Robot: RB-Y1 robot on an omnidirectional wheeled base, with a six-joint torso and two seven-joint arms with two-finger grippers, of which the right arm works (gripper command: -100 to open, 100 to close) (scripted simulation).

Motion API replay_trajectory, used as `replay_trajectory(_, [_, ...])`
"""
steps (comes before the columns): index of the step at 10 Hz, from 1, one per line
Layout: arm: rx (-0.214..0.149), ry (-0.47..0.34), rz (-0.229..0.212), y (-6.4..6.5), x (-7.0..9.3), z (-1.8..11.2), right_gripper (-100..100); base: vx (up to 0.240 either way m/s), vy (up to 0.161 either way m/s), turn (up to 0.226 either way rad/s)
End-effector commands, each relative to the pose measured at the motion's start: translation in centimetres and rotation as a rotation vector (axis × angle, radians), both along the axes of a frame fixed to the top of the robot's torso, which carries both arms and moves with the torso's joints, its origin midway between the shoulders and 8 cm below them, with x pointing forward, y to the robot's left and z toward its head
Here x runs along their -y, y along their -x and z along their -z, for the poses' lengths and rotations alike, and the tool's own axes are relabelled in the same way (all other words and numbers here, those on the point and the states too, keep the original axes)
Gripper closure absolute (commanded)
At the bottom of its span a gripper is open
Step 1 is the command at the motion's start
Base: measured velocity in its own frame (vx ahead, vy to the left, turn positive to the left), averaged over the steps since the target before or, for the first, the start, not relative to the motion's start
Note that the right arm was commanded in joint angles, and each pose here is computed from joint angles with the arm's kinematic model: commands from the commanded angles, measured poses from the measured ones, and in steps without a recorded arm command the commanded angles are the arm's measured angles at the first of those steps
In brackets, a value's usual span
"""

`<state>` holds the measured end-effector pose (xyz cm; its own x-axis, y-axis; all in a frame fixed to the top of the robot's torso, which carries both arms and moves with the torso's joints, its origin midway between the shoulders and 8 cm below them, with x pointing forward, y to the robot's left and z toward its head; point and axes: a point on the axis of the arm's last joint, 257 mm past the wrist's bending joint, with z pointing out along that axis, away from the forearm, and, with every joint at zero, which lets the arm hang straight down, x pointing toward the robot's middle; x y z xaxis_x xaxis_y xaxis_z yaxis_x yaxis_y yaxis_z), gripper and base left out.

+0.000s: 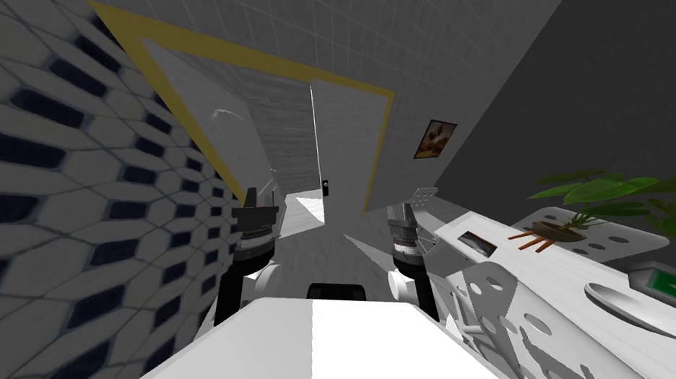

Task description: Push the door open

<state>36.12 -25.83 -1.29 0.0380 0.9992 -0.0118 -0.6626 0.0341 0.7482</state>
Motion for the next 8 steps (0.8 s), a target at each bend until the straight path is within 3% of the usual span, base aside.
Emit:
replay_trajectory(1, [-0.029,-0.017,-0.041,-1.5,-1.4,1.0,-100,0.130,0.062,-0.101])
replay_trajectory(8, [-0.113,-0.053,-0.164,-5.1,-6.0,4.7,-100,0.102,0.043,-0.080])
